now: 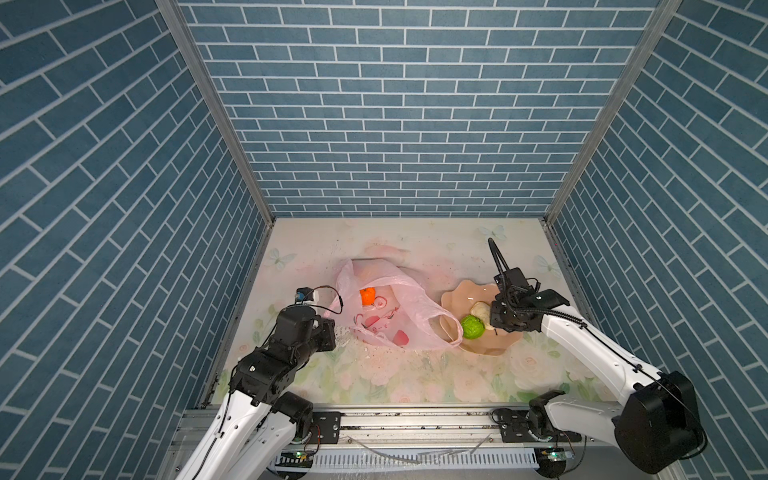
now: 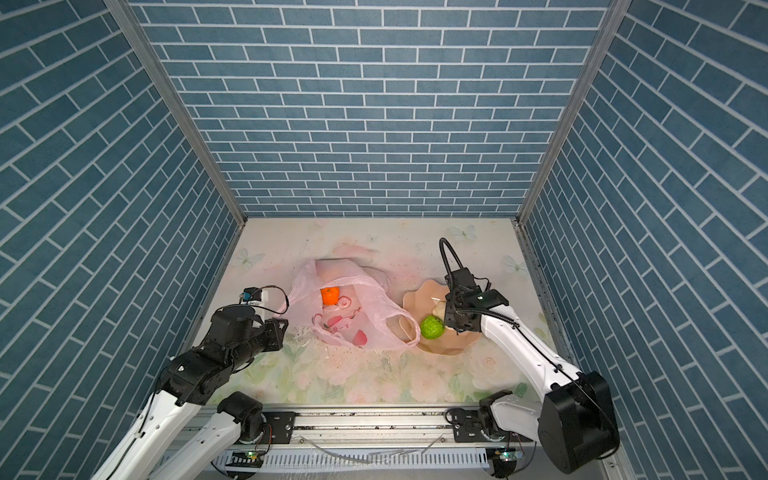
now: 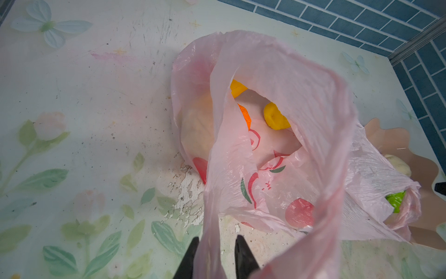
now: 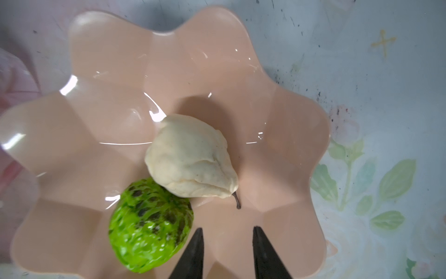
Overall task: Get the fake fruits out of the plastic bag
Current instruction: 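Move the right gripper over the bag and reach into its opening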
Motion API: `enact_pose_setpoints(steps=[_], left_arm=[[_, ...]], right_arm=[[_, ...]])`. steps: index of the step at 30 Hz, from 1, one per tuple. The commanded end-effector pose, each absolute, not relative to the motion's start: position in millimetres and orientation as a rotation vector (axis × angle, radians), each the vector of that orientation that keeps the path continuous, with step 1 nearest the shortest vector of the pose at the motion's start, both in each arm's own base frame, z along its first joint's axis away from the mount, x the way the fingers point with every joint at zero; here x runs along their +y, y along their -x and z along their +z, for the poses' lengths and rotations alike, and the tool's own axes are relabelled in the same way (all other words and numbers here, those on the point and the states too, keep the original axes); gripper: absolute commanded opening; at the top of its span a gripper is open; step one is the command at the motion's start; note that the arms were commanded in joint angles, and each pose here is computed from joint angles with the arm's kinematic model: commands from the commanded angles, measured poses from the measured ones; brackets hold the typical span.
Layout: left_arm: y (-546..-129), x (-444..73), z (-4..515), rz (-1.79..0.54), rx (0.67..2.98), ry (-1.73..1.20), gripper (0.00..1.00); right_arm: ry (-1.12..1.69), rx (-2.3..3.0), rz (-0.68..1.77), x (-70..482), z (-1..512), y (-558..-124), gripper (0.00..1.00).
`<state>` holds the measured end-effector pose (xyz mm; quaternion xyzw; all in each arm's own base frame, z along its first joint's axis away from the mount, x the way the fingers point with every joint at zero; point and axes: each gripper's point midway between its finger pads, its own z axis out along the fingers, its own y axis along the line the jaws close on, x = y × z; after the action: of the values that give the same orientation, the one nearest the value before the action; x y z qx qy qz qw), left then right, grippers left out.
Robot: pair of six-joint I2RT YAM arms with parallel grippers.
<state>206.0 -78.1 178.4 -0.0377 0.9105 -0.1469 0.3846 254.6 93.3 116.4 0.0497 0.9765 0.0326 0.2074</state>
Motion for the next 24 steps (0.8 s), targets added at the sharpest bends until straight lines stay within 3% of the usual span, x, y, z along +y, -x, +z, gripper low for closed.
enact_pose_setpoints(steps=[1, 11, 18, 24], left_arm=[[-205, -77, 176, -0.366, 2.328, 0.104, 0.27], [-207, -75, 173, -0.342, 2.348, 0.109, 0.27], [-206, -74, 174, -0.343, 2.336, 0.11, 0.27], [-205, -74, 176, -0.352, 2.339, 0.117, 0.26]], right_arm=[[-0.057, 2.618, 0.208, 117, 161, -267, 0.35], [0.309, 2.38, 0.517, 282, 222, -295, 0.35], [0.458, 2.338, 0.74, 410, 206, -291, 0.36], [0.384, 2.377, 0.788, 456, 165, -305, 0.4]])
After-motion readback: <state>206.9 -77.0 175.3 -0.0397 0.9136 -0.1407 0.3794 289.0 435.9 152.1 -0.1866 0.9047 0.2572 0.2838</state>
